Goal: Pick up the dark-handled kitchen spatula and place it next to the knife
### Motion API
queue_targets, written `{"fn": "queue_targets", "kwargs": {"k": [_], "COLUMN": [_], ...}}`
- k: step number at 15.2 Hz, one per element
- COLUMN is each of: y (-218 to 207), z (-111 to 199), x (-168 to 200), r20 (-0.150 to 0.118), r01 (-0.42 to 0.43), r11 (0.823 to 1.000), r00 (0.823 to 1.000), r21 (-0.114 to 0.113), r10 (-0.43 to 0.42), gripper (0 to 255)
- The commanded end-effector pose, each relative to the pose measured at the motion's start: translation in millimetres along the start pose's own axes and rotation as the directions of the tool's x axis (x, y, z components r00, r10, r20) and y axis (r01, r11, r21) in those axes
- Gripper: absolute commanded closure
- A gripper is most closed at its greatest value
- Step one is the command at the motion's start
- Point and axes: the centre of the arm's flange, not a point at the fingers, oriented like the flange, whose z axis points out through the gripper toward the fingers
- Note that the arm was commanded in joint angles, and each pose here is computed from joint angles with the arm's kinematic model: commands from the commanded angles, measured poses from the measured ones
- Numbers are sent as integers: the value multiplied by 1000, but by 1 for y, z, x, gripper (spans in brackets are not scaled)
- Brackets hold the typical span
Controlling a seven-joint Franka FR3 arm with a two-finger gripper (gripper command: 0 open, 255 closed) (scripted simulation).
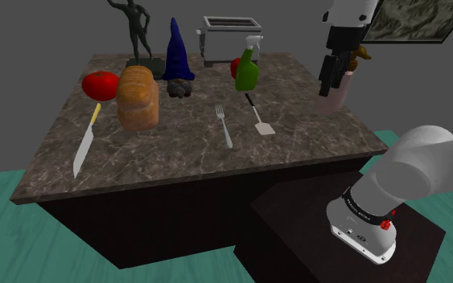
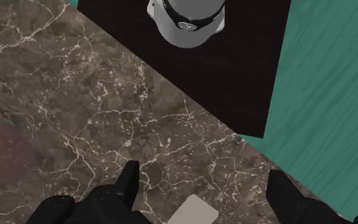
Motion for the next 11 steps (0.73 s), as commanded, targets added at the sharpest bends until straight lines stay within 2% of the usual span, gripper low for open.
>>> {"fn": "queue_targets", "kwargs": {"k": [1, 6, 11], "y": [0, -8, -9], "z": [0, 33, 62], "x": [0, 47, 97], "r20": [0, -68, -136], "r01": [0, -137, -272], "r11": [1000, 990, 962], "r00": [1000, 988, 954], "r21": [0, -10, -10], "r10": [0, 136, 269], "gripper": [0, 0, 0]}}
